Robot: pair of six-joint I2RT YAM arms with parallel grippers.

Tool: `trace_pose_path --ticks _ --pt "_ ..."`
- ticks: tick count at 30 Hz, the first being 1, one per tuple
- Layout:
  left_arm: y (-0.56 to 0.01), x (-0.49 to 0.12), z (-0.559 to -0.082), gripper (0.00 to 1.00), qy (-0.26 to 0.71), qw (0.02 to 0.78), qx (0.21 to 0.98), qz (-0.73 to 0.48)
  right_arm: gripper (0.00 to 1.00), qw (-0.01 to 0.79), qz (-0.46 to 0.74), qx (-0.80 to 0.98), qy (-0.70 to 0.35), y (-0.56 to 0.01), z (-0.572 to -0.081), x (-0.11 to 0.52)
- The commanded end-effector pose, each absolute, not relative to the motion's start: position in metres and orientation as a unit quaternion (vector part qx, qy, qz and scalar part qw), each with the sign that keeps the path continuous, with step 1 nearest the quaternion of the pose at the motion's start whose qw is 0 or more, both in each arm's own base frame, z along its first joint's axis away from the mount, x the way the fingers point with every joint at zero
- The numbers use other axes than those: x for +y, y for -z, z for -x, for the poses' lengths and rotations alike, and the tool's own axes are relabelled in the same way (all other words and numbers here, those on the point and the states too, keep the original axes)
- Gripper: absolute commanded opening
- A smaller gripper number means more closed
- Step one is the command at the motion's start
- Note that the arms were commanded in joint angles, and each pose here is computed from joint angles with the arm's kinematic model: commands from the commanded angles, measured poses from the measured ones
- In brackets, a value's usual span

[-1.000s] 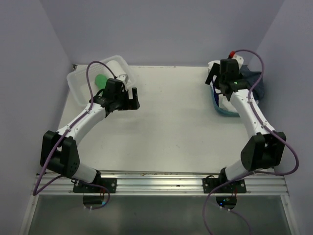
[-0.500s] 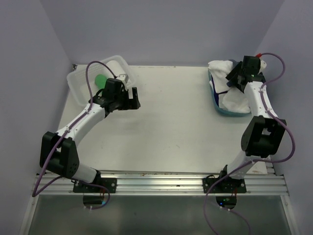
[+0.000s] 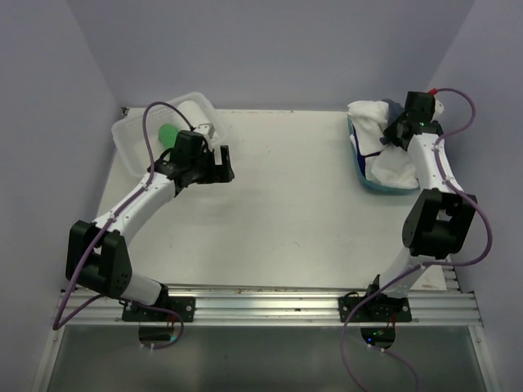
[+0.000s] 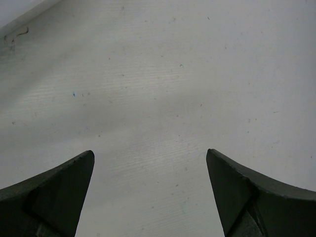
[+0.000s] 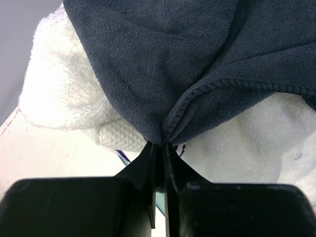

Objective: Roll the towels
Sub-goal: Grab a towel with the right arm, then move the towel to the center of the board

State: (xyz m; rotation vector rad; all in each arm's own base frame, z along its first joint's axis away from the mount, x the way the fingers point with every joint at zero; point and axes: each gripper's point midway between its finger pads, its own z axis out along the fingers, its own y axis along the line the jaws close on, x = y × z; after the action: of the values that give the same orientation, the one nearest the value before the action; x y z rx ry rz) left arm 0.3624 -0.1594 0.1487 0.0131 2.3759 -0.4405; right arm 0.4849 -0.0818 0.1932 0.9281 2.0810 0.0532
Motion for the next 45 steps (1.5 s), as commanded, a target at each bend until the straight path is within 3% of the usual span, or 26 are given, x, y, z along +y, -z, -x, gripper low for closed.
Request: trace_pose_path --ticks 1,19,25,32,38,45 --pt "-0.178 -0.158 -0.367 1.0 0.175 0.387 0.905 0.003 0.02 0.477 -0.367 0.797 -0.046 -0.252 -0.474 -0.079" --pt "-0.184 -0.158 -0.374 1.0 0.171 0.398 0.901 -0.007 0.0 0.634 -0.273 0.714 -0.119 -0.452 -0.432 -0.045" --pt "-0.18 -0.16 -0.373 1.0 0.174 0.388 0.905 -0.008 0.0 0.649 -0.262 0.704 -0.117 -0.479 -0.436 -0.045" --pt "-0.179 -0.15 -0.37 1.0 0.15 0.386 0.91 0.003 0.0 0.692 -0.16 0.68 -0.184 -0.545 -0.419 0.019" --pt "-0.183 -0.127 -0.372 1.0 0.13 0.38 0.915 0.032 0.0 0.685 -0.08 0.683 -0.241 -0.557 -0.397 0.091" --pt "-0.188 -0.091 -0.371 1.0 0.086 0.381 0.917 0.085 0.0 0.611 -0.015 0.728 -0.31 -0.501 -0.383 0.187"
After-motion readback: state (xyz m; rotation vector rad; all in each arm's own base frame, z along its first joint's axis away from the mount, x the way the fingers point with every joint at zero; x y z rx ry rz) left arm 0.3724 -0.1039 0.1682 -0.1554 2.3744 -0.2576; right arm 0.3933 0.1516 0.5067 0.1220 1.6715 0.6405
